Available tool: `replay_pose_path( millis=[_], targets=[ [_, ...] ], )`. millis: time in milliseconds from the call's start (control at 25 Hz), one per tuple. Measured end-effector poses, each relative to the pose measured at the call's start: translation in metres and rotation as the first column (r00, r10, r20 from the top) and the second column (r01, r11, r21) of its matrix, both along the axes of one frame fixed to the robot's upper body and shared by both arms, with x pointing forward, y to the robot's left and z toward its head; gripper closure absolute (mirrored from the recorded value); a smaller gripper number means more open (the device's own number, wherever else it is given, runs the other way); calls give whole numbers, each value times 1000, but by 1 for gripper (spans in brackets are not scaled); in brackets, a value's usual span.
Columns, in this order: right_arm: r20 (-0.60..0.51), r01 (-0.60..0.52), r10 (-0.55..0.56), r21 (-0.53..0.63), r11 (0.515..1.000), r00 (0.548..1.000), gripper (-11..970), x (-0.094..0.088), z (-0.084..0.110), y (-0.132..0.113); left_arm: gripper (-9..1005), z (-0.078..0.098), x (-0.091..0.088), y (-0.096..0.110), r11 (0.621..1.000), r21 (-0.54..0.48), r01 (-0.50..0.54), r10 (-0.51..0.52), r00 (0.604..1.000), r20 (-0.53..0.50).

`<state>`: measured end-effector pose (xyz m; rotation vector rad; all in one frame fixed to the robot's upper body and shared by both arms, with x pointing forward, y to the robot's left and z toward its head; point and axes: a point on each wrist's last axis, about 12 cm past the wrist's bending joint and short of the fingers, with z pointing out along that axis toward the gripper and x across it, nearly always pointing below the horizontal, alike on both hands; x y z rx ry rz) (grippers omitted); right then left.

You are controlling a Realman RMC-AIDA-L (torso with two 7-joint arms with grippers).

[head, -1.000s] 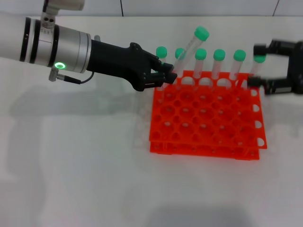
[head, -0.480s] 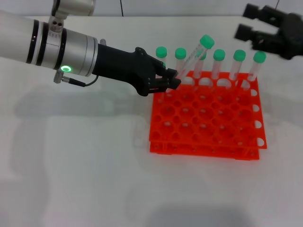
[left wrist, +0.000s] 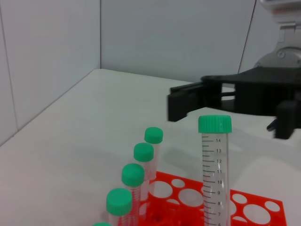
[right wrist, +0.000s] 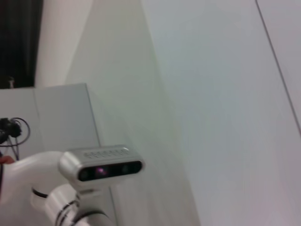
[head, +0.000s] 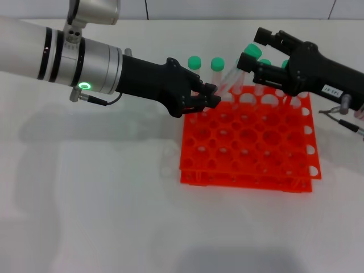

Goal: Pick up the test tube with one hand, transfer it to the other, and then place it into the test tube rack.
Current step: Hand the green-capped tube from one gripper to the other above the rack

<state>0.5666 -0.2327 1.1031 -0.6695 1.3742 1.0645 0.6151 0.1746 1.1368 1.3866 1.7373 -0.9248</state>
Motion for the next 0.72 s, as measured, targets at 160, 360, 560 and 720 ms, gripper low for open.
replay_pose_path(
  millis=[160,360,560,720],
  targets=[
    [-14,8,-8,1,1000,1000,89,-3,-6,3,777,-2,-1,-2,1000,-3,6,-6,1000,8],
    [-31,18,-17,17,1000,999,90,-3,-7,2,775,-2,-2,-2,1000,-7,6,-6,1000,9],
    [-48,36,-34,38,999,998,91,-4,-7,-2,773,-3,-3,-3,1000,-12,7,-7,1000,12],
    [-77,44,-40,53,998,996,98,-4,-7,-4,772,-5,-5,-4,1000,-24,9,-8,1000,18]
  ],
)
